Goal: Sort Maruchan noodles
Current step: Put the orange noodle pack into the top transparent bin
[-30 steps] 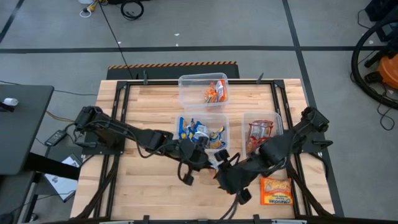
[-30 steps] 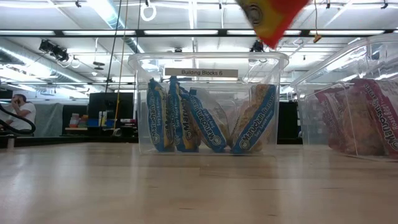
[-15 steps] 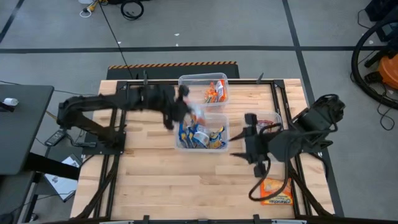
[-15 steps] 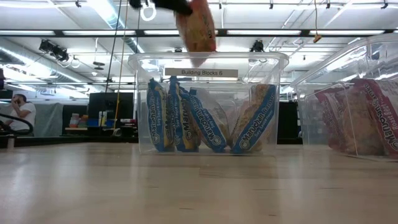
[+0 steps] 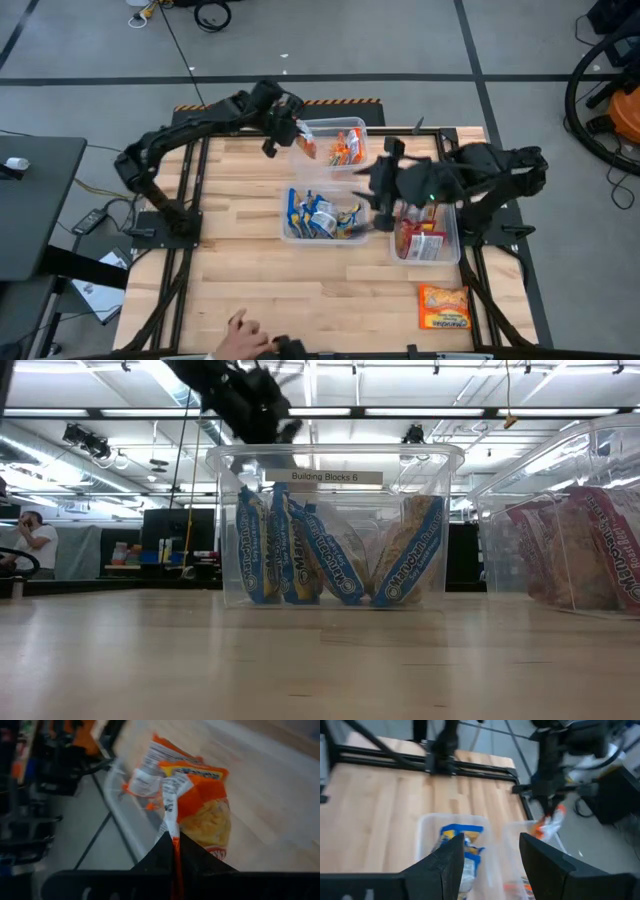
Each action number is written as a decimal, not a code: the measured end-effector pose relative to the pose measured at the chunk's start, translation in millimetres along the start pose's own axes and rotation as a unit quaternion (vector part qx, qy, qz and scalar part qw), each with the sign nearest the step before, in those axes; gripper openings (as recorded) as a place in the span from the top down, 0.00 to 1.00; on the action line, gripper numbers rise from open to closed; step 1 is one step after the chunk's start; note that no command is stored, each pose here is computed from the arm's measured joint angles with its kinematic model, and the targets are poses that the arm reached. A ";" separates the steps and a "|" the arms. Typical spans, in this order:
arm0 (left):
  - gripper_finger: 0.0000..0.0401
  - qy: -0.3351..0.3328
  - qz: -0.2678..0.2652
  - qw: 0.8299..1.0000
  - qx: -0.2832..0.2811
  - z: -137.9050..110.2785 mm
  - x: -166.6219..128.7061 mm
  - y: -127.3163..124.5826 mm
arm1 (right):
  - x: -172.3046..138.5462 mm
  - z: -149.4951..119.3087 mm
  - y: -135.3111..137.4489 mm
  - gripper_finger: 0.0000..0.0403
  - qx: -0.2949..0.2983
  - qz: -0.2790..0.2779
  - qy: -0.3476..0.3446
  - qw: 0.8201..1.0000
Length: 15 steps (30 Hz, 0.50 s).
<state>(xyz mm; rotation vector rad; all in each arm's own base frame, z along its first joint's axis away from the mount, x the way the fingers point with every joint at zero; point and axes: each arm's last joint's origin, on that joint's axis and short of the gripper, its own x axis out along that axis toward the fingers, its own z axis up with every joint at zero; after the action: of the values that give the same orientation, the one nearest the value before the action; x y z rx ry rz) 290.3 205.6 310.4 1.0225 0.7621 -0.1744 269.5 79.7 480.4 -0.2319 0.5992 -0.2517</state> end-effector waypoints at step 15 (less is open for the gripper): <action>0.97 -0.065 -0.056 0.995 0.043 -19.6 78.0 -19.3 | 26.1 -2.0 -47.9 0.52 0.057 -0.019 0.031 0.998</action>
<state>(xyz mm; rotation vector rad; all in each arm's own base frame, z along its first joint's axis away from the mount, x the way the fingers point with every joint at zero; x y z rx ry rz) 328.9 227.6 240.7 1.0387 0.6985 -0.3697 281.2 26.4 478.9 -0.1249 0.6406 -0.3304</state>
